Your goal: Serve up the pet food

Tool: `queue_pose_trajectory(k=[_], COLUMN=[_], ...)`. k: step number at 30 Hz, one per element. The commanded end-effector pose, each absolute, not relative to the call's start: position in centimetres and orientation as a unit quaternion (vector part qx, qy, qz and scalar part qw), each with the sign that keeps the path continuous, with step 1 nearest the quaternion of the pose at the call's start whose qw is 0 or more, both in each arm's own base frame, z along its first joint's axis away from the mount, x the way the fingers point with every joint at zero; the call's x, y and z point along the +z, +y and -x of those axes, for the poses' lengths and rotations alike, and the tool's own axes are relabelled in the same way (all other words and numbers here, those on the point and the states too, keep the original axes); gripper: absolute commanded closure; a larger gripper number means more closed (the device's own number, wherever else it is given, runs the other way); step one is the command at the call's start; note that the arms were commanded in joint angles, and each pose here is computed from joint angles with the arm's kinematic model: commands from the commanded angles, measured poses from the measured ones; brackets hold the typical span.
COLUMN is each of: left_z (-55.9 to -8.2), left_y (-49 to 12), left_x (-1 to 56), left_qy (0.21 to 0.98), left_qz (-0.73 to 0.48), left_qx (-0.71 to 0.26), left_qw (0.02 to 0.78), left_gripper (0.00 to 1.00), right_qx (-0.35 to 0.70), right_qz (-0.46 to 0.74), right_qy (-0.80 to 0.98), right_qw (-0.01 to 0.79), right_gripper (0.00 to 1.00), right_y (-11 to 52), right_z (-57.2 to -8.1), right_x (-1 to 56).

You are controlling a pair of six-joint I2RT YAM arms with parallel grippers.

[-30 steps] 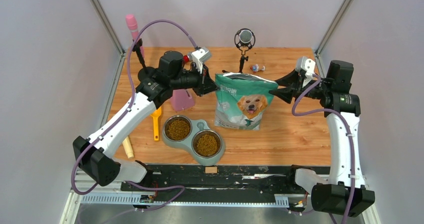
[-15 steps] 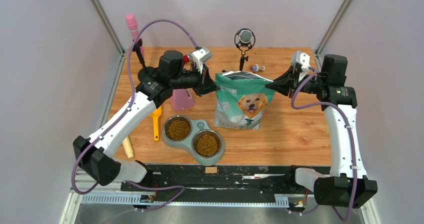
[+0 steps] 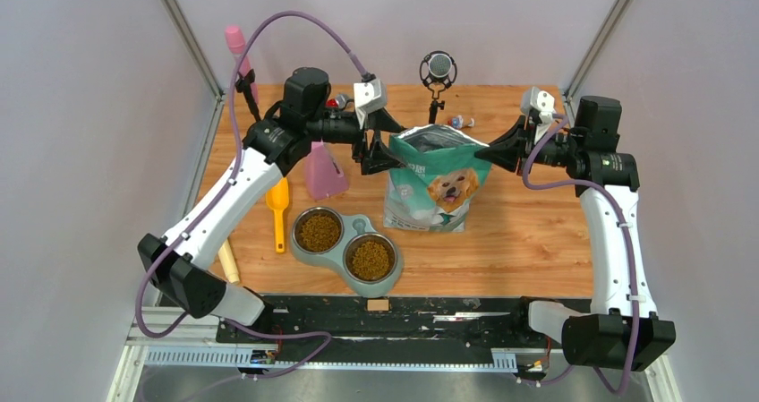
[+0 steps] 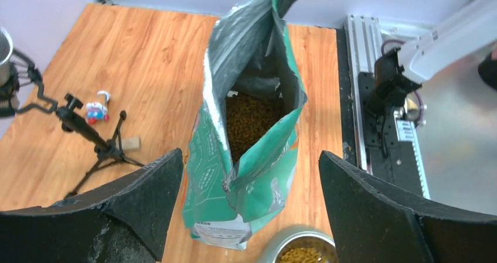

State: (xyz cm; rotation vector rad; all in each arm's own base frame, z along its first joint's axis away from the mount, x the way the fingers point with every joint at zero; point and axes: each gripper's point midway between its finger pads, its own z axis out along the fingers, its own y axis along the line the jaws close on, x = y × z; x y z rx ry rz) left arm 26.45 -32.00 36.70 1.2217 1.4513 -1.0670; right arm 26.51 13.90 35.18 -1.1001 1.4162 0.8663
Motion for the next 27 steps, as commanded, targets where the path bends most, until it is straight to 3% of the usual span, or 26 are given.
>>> queue_pose_trajectory(k=[1,6,12,15,18,20,27], left_z=[-25.4,-26.5,-26.4,-26.1,-25.7,-25.7,-23.3], left_y=[-32.3,-32.9,-33.9,-34.1,-33.9,-33.5,-30.9], left_x=[36.0,34.8,36.2,36.4,36.3,35.9,34.4], left_qy=[0.508,0.486,0.457,0.452,0.452,0.46,0.455], left_qz=[-0.593,-0.627,-0.632,-0.634,-0.638,-0.639,-0.674], left_qx=[-0.425,-0.409,-0.438,-0.437,-0.43,-0.418,-0.381], left_qw=[0.458,0.45,0.447,0.449,0.452,0.452,0.439], left_gripper=[0.06,0.06,0.25,0.51,0.94,1.0,1.0], right_qx=[0.361,0.36,0.354,0.347,0.338,0.325,0.28], right_qz=[0.499,0.498,0.487,0.482,0.479,0.473,0.46], right_qy=[0.538,0.539,0.556,0.564,0.571,0.58,0.592], right_qw=[0.576,0.576,0.574,0.574,0.575,0.578,0.6], right_gripper=[1.0,1.0,1.0,1.0,1.0,1.0,1.0], right_y=[14.6,14.5,14.3,14.1,13.9,13.5,10.6], right_z=[-25.0,-25.1,-26.0,-26.4,-26.8,-27.2,-27.3], right_x=[39.4,39.5,39.2,39.0,38.9,38.8,38.6])
